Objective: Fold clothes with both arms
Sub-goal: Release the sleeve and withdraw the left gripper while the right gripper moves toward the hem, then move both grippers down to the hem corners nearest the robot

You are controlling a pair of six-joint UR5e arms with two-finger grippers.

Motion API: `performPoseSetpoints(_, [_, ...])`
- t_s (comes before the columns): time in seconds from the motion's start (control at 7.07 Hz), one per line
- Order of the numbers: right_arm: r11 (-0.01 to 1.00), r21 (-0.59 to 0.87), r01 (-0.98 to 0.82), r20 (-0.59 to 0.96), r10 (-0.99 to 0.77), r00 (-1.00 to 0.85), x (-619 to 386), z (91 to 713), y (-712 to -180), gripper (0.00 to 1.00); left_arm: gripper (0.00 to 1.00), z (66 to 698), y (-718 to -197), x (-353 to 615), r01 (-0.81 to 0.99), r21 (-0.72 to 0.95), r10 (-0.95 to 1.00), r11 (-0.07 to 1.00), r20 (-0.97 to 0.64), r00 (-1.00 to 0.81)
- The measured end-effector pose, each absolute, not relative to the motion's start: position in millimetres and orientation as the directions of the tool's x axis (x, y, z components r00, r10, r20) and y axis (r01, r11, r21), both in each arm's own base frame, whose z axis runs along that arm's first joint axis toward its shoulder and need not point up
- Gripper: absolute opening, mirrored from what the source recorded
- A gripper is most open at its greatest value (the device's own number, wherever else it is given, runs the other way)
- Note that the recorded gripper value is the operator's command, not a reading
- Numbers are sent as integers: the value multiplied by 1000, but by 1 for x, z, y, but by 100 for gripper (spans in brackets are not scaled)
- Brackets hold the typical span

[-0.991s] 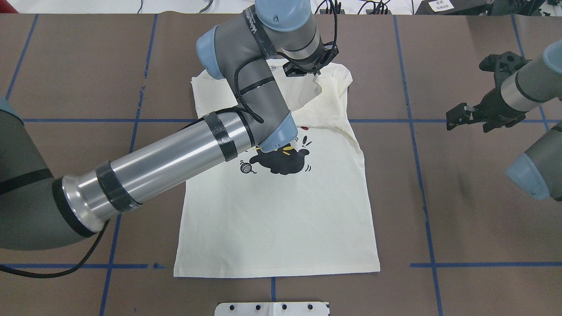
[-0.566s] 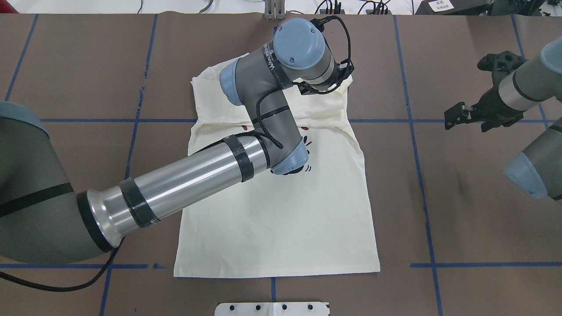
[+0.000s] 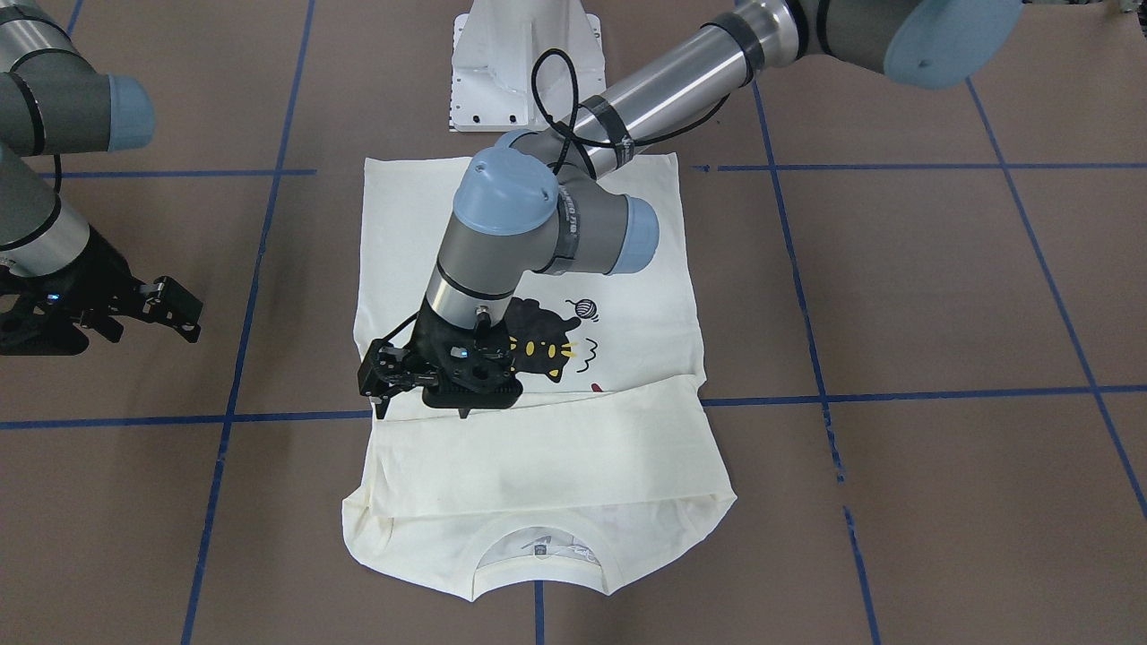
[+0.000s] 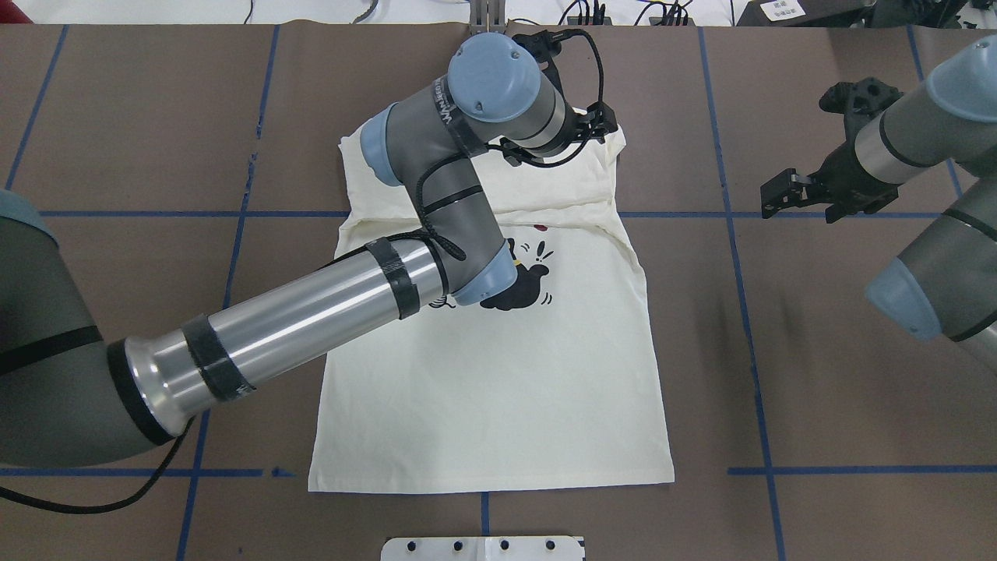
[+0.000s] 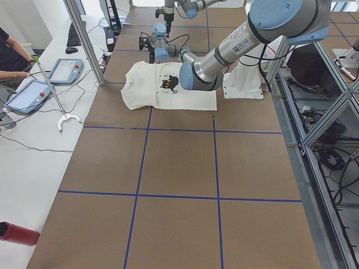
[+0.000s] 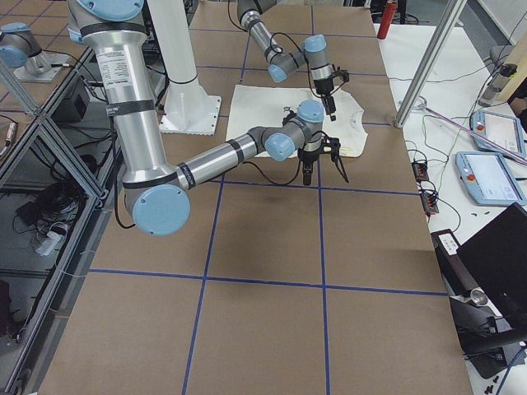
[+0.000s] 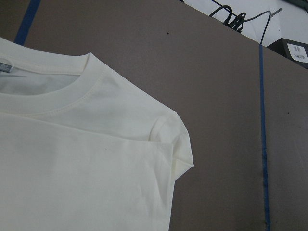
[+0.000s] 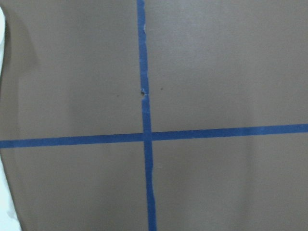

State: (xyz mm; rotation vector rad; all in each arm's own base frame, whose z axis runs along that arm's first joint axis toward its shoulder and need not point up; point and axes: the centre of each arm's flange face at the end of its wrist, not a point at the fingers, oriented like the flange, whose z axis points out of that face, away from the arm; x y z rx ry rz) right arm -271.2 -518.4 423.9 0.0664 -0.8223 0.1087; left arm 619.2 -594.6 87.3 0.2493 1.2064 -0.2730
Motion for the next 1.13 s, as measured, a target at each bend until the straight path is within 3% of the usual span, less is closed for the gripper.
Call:
performPoseSetpoints(0.28, [988,12,-156,751,94,654,-315,385,-484,100,100,132,-561,559,253,92,-26,963,-904,427])
performPoseSetpoints(0.71, [977,-26,-212,768,155,621,-399,339,-383,100,100,208,-457,424,160,208,102,965,-858,504])
performPoseSetpoints(1.13, [973,-52,-223,786,177,592,-450,347,-295,100,100,219,-419,375,149,229,124,962,-853,507])
